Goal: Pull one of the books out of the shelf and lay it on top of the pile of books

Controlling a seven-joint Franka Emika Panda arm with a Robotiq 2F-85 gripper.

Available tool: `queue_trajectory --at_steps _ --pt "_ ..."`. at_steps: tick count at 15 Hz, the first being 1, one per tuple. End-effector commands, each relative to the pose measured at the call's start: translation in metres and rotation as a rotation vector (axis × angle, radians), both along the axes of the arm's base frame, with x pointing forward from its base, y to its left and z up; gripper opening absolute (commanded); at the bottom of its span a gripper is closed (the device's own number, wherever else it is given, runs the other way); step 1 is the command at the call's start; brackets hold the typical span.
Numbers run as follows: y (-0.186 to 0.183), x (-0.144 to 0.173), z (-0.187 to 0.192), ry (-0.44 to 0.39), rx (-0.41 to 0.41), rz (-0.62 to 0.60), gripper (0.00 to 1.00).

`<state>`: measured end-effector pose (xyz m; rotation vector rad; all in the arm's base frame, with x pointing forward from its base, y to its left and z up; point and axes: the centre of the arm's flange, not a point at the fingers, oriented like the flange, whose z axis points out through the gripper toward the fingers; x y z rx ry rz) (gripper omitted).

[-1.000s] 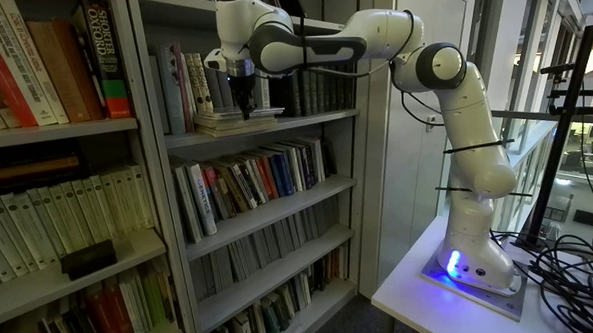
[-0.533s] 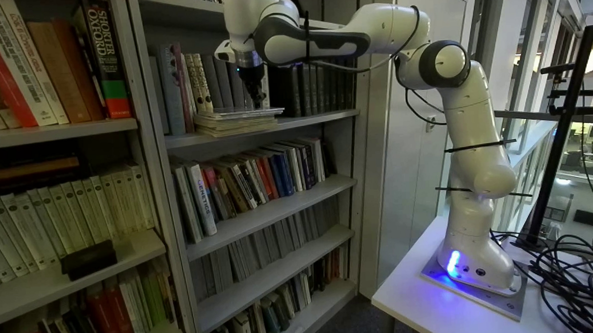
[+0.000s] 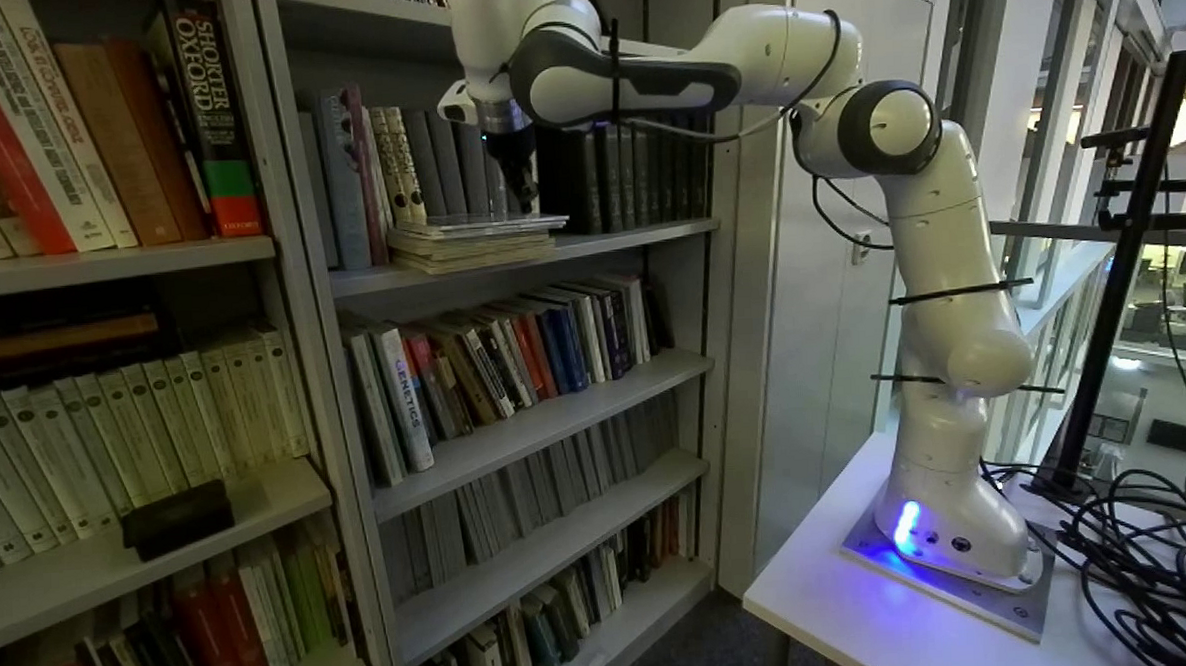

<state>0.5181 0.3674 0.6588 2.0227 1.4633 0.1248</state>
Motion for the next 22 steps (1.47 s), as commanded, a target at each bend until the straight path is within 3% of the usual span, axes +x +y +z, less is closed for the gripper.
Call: queue_trajectory --at_steps 1,5,15,20,22 --pt "-0.009 -0.008 0.011 0.069 -0.029 -0.031 0.0" --pt "-0.011 -0.013 0.005 0.133 -0.044 -0.071 0.0" --pt "0.005 0.018 -0.013 0.06 0.062 -0.024 0.0" --pt "0.004 0.022 -0.015 0.018 0.06 -0.018 0.0" --pt "0.003 0.021 -0.012 -0.035 0.026 -0.023 0.0"
